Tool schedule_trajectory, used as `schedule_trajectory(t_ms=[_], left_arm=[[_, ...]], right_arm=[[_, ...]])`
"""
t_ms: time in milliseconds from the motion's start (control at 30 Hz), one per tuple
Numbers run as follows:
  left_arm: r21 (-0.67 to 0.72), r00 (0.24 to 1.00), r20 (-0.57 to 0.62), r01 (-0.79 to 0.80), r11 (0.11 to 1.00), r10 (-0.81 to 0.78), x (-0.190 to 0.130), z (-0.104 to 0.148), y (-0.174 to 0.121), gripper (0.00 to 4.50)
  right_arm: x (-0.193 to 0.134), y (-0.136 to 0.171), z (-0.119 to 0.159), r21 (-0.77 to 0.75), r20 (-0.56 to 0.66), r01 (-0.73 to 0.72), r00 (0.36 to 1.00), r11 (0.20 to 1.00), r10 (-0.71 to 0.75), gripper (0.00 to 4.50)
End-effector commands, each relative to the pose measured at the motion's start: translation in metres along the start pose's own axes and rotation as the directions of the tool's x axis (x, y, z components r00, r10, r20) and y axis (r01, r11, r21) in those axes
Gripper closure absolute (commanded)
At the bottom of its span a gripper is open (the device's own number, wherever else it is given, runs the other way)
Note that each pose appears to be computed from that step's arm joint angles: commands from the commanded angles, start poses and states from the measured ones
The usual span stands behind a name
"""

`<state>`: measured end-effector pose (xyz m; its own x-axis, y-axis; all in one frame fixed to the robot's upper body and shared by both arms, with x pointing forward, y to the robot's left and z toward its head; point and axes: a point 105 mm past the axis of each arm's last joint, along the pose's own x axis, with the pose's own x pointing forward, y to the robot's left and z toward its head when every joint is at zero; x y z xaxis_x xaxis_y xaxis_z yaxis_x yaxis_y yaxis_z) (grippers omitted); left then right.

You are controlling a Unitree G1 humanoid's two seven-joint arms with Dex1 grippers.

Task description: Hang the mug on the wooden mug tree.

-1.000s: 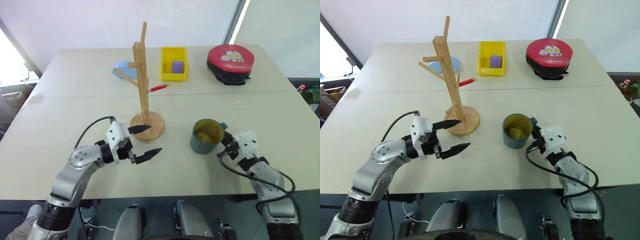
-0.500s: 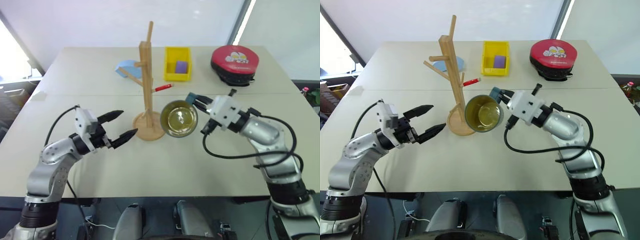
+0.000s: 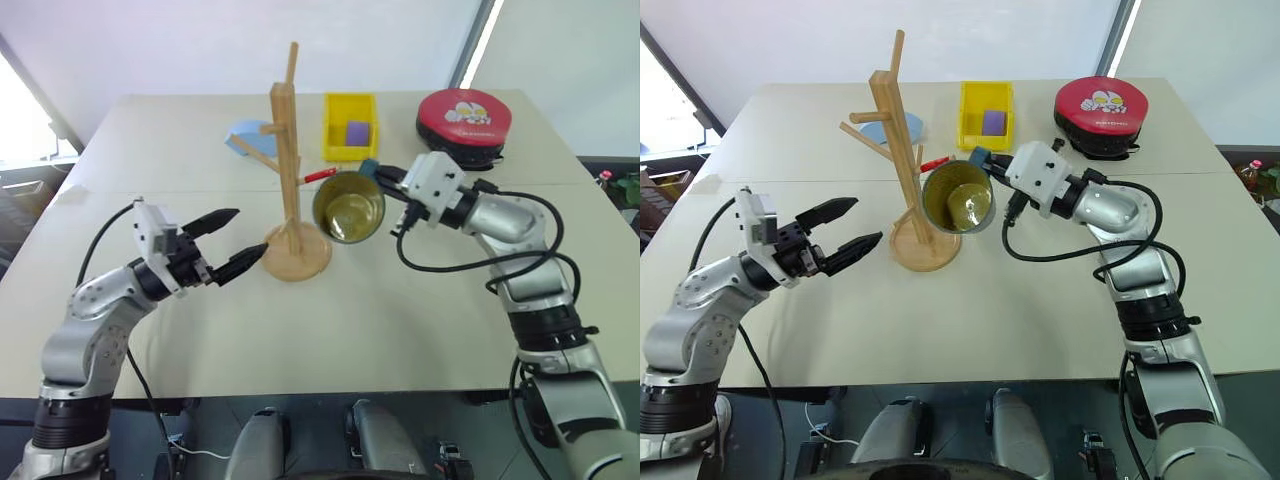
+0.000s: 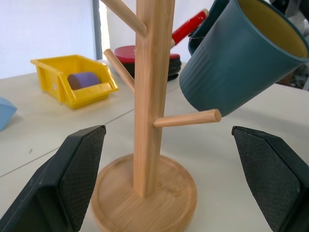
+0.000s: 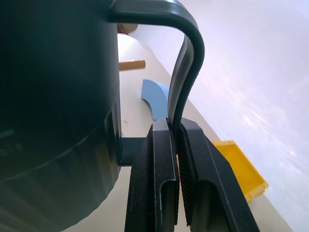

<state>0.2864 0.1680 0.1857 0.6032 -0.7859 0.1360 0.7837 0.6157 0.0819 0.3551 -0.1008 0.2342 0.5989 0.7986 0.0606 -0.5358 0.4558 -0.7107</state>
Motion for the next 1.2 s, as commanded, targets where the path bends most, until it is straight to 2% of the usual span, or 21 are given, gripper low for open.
schedule_trajectory(t_ms=[33,300,700,733,767,900,1133,1200], left_arm=[[0.033,0.998,0.055,-0.001,0.999,-0.001,-0.003,0.021,0.001,0.0],[0.033,0.998,0.064,0.003,0.999,-0.005,-0.004,0.027,0.001,0.0],[0.045,0.998,0.069,0.008,0.999,-0.011,-0.001,0.029,0.002,0.0],[0.045,0.998,0.07,0.008,0.999,-0.011,0.0,0.029,0.002,0.0],[0.046,0.997,0.07,0.009,0.999,-0.012,0.0,0.029,0.002,0.0],[0.047,0.997,0.073,0.008,0.999,-0.011,0.001,0.03,0.003,0.0],[0.036,0.997,0.071,-0.04,0.999,0.037,-0.002,0.028,0.01,0.0],[0.027,0.992,0.063,-0.112,0.993,0.11,-0.008,0.024,0.021,0.0]], right_arm=[[0.01,-0.007,0.017,-0.038,0.064,-0.012,0.998,0.999,0.015,4.48],[0.029,-0.01,0.025,-0.075,0.056,-0.07,0.996,0.995,0.075,4.48],[0.035,-0.008,0.022,-0.07,0.013,-0.123,0.992,0.99,0.124,4.48],[0.035,-0.008,0.022,-0.069,0.014,-0.122,0.992,0.99,0.123,3.82],[0.035,-0.008,0.022,-0.069,0.014,-0.119,0.993,0.991,0.12,3.48],[0.034,-0.012,0.023,-0.097,0.011,-0.097,0.995,0.991,0.099,1.48],[0.009,-0.033,0.021,-0.112,-0.004,-0.003,1.0,0.994,0.003,1.48],[-0.006,-0.041,0.018,-0.07,-0.007,0.05,0.999,0.996,-0.051,1.48]])
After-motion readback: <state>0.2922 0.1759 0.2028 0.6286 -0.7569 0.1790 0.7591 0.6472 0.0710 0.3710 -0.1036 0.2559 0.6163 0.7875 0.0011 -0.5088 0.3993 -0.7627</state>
